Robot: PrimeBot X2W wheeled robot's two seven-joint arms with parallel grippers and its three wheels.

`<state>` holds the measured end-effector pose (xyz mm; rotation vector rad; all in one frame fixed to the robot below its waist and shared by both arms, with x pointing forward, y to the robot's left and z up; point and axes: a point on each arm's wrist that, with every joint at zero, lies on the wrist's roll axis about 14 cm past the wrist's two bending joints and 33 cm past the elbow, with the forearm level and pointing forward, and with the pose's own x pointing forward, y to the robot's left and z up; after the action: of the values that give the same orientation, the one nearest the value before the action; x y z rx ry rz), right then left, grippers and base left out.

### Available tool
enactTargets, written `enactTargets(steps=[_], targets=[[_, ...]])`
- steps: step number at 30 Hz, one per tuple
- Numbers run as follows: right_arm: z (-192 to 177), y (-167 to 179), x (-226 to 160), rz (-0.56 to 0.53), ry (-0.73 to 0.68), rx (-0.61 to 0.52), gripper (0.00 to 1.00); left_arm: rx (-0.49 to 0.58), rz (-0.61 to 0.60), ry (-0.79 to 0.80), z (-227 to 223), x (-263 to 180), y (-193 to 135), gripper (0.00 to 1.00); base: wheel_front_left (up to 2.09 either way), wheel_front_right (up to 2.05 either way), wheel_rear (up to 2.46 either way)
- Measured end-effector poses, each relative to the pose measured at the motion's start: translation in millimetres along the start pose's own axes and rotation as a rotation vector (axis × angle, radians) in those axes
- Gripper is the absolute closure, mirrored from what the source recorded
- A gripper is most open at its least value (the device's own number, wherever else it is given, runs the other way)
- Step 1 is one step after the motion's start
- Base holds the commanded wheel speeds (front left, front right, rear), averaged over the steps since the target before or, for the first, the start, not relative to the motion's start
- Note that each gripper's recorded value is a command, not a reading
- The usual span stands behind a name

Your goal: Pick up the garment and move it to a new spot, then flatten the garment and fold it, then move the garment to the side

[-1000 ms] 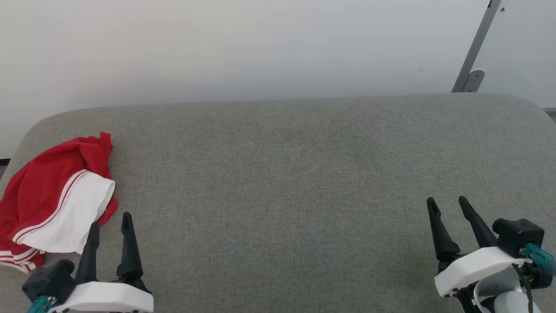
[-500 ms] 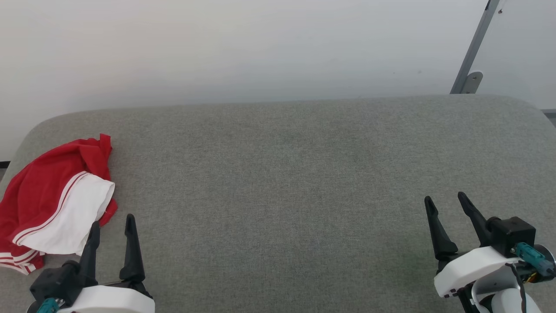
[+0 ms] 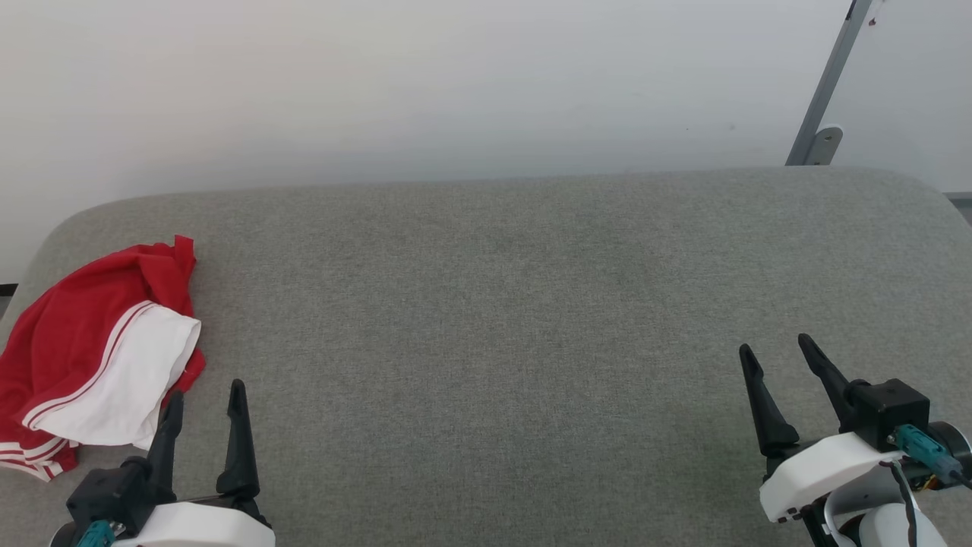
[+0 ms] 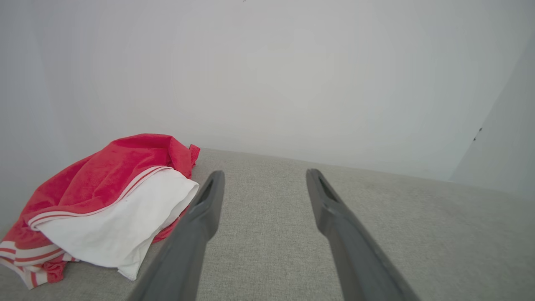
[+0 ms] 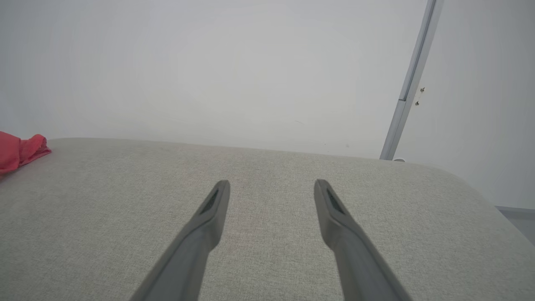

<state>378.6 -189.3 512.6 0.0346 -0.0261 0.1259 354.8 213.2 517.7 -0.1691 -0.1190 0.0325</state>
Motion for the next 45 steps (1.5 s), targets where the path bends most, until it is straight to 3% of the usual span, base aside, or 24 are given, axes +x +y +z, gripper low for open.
enactTargets(steps=[14,27,45], targets=[[1,14,6,0.052,-0.004,-0.017,0.00,0.006,0.020,0.025,-3,-4,13,0.00,0.00,0.00,0.00],[7,93,36,0.301,-0.008,-0.033,0.00,0.030,0.221,-0.001,16,-39,77,0.00,0.00,0.00,0.00],[12,213,51,0.630,-0.017,-0.038,0.00,0.017,0.547,-0.052,37,-134,153,0.00,0.00,0.00,0.00]])
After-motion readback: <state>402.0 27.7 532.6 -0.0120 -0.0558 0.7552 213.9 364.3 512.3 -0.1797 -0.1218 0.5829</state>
